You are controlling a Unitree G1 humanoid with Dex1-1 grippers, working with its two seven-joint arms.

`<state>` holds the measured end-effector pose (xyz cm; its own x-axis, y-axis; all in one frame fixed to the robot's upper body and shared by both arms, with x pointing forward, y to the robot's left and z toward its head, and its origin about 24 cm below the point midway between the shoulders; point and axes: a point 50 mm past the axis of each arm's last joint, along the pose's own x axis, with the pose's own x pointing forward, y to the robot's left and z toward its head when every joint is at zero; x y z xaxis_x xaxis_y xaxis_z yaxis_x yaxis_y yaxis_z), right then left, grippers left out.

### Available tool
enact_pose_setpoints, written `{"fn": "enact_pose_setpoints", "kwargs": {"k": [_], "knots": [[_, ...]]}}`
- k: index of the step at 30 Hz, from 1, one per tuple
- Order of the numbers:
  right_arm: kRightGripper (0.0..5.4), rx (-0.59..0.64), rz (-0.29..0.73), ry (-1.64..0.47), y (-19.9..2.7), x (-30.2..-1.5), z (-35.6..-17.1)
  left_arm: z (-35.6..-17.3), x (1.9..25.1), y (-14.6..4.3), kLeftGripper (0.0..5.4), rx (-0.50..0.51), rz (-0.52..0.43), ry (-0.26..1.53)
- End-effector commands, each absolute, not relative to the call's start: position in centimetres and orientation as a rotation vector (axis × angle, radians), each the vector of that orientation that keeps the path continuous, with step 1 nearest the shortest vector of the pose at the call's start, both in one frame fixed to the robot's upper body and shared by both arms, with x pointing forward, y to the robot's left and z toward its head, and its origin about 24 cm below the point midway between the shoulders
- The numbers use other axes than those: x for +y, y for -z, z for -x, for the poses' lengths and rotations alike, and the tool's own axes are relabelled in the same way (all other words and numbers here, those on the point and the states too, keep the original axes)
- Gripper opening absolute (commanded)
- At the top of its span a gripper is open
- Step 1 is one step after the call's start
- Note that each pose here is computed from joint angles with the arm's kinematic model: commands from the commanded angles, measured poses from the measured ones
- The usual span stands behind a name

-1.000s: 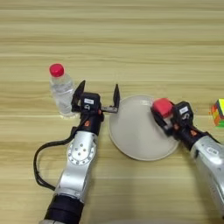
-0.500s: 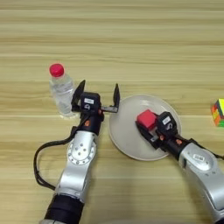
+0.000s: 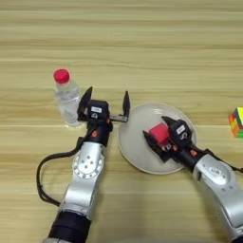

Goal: Move the objects on the table

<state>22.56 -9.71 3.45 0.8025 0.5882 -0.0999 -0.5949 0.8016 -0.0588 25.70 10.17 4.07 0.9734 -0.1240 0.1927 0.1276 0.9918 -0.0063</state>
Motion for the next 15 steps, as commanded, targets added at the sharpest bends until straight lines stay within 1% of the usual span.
{"fn": "enact_pose_setpoints", "kwargs": {"k": [1, 5, 10, 12, 15], "knots": [[4.32, 0.009, 0.076, -0.605, -4.7, -10.0, -23.1, -25.9, 9.7, -4.5, 5.40, -0.209, 0.038, 0.124], [4.68, -0.026, 0.075, -0.560, -5.3, -10.7, -23.6, -25.9, 9.7, -4.5, 5.40, -0.211, 0.038, 0.124], [5.27, -0.055, 0.093, -0.472, -5.7, -11.9, -24.6, -25.8, 9.7, -4.8, 5.40, -0.223, 0.035, 0.129], [5.38, -0.065, 0.101, -0.443, -5.8, -12.3, -24.9, -25.8, 9.6, -4.8, 5.40, -0.226, 0.033, 0.131], [5.38, -0.067, 0.101, -0.428, -5.7, -12.5, -25.1, -25.8, 9.6, -4.9, 5.40, -0.228, 0.033, 0.134]]}}
